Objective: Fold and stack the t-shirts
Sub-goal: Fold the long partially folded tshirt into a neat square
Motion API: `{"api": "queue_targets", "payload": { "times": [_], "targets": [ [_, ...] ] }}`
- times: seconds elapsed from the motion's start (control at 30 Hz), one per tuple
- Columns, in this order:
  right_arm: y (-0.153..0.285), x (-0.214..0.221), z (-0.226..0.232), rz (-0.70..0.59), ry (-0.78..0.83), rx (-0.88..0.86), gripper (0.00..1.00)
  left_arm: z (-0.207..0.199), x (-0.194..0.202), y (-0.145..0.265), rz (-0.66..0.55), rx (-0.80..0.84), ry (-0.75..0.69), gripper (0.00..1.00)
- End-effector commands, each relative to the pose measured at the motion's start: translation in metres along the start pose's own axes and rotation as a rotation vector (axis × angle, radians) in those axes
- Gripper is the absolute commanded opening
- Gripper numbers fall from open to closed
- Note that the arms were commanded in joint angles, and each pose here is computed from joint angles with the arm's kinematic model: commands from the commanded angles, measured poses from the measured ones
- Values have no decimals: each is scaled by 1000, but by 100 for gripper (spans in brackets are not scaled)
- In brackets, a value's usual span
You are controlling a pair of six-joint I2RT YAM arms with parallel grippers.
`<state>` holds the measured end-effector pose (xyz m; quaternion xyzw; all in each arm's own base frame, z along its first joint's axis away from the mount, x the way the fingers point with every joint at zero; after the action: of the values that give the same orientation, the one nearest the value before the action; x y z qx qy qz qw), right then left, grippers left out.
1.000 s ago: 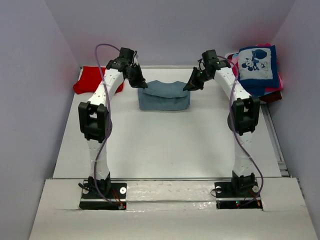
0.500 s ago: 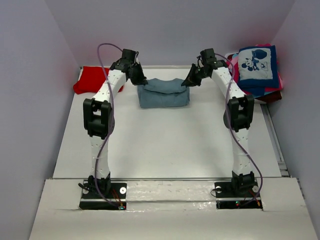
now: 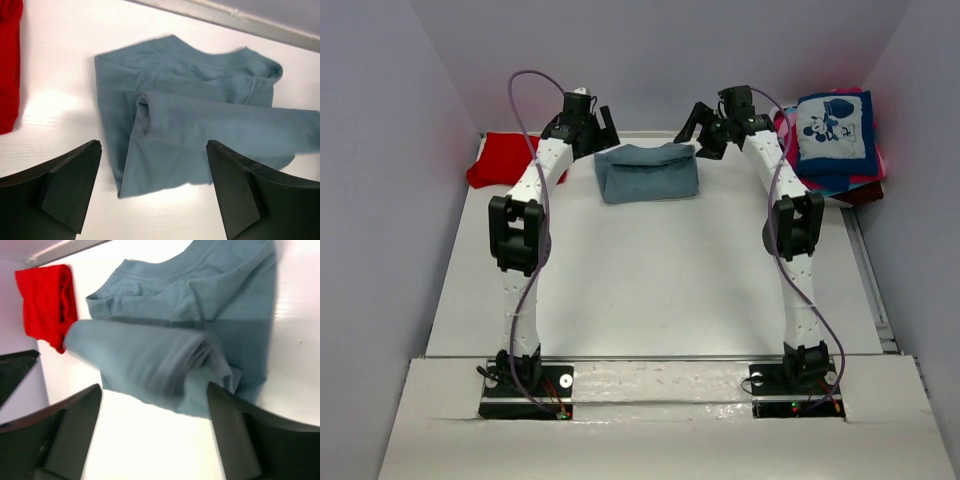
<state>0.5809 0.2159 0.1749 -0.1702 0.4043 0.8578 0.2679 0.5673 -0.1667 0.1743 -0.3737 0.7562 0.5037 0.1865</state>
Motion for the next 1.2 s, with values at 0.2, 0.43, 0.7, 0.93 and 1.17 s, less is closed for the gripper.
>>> {"api": "queue_targets", "payload": {
  "times": [0.2,0.43,0.7,0.93,1.17],
  "targets": [
    [4,-8,-18,-37,30,52,100,9,-21,1,-81,-58,3,99],
    [10,39,-37,120,-12,103,100,28,38,5,88,-96,23,99],
    [18,66,-54,157,-2,138,100,51,81,8,201,-149,38,99],
    [3,72,-63,173,-8,134,92,50,86,-4,213,-133,50,99],
    [-12,78,-71,193,-37,135,81,40,83,-20,209,-79,55,99]
  ]
}}
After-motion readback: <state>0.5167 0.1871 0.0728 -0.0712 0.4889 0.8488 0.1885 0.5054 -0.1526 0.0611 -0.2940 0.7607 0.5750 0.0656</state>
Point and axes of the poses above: each gripper's point midway between its finger pads, its own y axis back along the fingers, its own z axis along the line the jaws close on, x = y × z, the point moved 1 cm from there along y, back along the fingers, and after that the axes turned 4 degrees about y, right-handed, at the moved point
